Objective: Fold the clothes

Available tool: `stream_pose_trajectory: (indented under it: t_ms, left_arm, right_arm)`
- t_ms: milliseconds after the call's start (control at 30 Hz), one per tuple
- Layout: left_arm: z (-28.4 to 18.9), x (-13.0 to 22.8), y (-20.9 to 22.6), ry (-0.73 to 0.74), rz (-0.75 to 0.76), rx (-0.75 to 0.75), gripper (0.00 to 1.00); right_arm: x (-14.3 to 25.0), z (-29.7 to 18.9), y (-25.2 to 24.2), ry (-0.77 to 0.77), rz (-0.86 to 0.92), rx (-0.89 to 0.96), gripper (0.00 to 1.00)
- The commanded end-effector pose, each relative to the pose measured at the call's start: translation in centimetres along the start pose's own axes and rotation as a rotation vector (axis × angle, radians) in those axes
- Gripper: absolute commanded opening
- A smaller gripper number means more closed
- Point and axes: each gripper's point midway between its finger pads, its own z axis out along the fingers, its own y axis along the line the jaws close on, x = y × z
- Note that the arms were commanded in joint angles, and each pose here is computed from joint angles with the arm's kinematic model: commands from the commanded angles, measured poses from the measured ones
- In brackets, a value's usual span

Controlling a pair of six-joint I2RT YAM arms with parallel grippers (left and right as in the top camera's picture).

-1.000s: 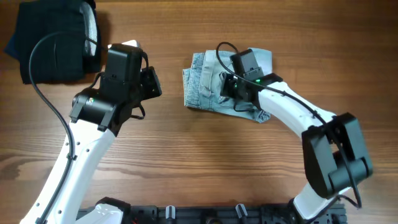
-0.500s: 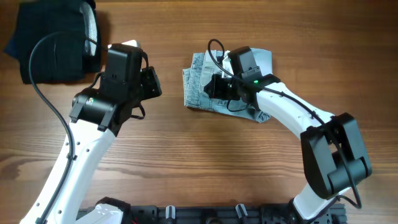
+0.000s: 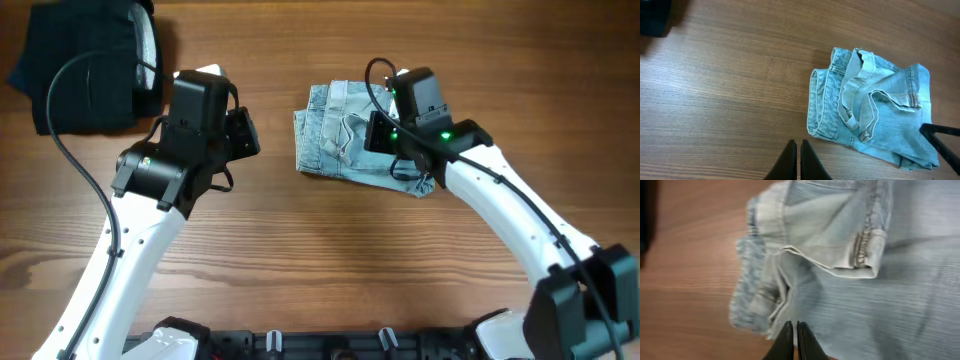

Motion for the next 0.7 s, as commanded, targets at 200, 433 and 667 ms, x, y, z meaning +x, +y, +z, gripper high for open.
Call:
stream_pose_trajectory:
  t_ms: [200, 433, 667]
  left_arm:
    - [-0.3, 0.0, 0.1, -0.010, -0.004, -0.002, 0.04]
    - [-0.3, 0.0, 0.1, -0.010, -0.004, -0.003, 0.05]
    - [-0.3, 0.0, 0.1, -0.010, -0.004, -0.003, 0.04]
  right_arm:
    - [4.0, 7.5, 0.6, 0.199, 0.013, -0.098, 0.04]
    - [5.4, 8.7, 3.7, 0.234, -0.033, -0.209, 0.04]
    - [5.7, 8.0, 5.9, 0.237, -0.152, -0.323, 0.04]
